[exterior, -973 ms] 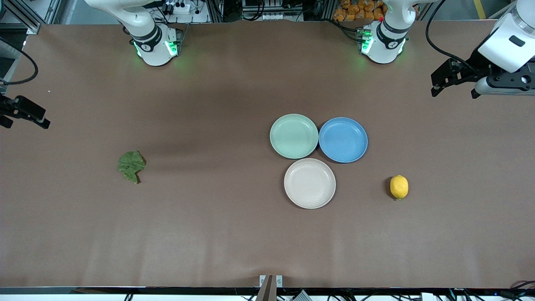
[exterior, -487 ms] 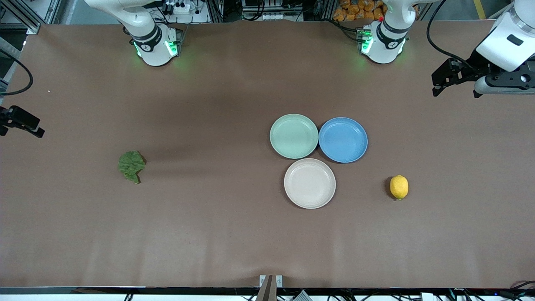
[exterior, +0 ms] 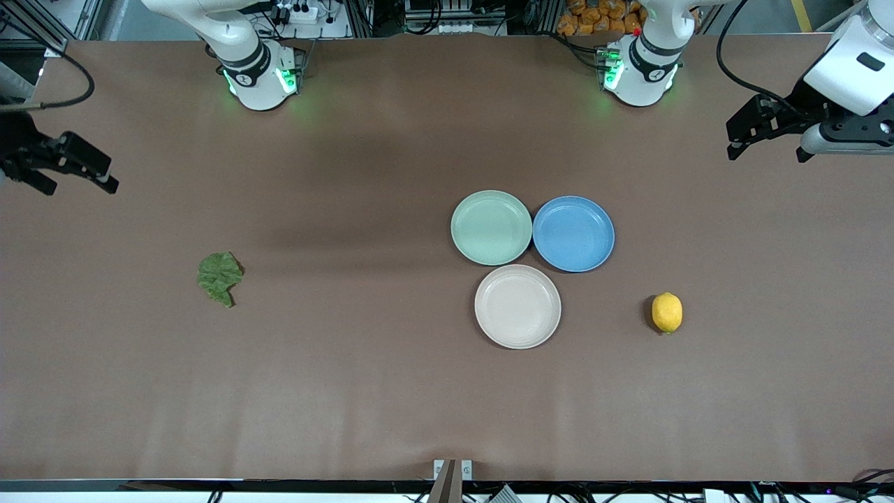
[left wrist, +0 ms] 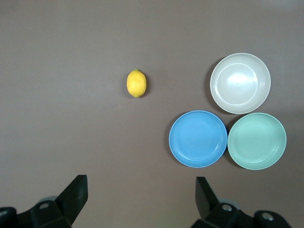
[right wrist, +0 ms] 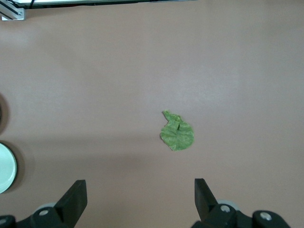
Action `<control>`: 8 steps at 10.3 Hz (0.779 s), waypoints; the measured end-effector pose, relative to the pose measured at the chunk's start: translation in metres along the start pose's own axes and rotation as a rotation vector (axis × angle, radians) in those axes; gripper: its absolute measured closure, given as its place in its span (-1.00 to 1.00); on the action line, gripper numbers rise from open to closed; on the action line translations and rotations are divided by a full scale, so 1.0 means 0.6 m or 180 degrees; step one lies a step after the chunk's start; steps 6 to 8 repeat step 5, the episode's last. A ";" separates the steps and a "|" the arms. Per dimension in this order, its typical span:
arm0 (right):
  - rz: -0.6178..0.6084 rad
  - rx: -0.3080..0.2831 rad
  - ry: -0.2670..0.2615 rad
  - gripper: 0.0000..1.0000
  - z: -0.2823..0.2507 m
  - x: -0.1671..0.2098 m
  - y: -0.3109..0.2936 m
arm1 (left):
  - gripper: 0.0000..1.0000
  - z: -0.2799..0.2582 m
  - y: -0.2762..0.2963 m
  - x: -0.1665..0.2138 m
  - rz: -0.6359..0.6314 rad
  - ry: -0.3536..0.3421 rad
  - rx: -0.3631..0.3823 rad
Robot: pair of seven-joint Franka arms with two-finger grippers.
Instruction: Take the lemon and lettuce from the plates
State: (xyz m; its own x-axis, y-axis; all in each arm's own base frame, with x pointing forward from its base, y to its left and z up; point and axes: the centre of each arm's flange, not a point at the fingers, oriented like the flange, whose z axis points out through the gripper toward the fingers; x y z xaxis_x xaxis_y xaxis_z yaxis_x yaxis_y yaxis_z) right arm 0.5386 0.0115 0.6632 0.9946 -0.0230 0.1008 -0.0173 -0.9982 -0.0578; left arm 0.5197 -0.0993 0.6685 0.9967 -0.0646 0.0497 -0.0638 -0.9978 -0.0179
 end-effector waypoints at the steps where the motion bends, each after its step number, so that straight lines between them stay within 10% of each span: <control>1: 0.0028 0.0001 -0.0018 -1.00 -0.011 -0.010 0.009 | -1.00 0.001 -0.001 -0.001 -0.0002 -0.0020 0.0002; 8: 0.0027 -0.0048 -0.0070 -1.00 -0.017 -0.021 0.024 | -1.00 0.002 -0.001 -0.002 -0.0003 -0.0033 0.0004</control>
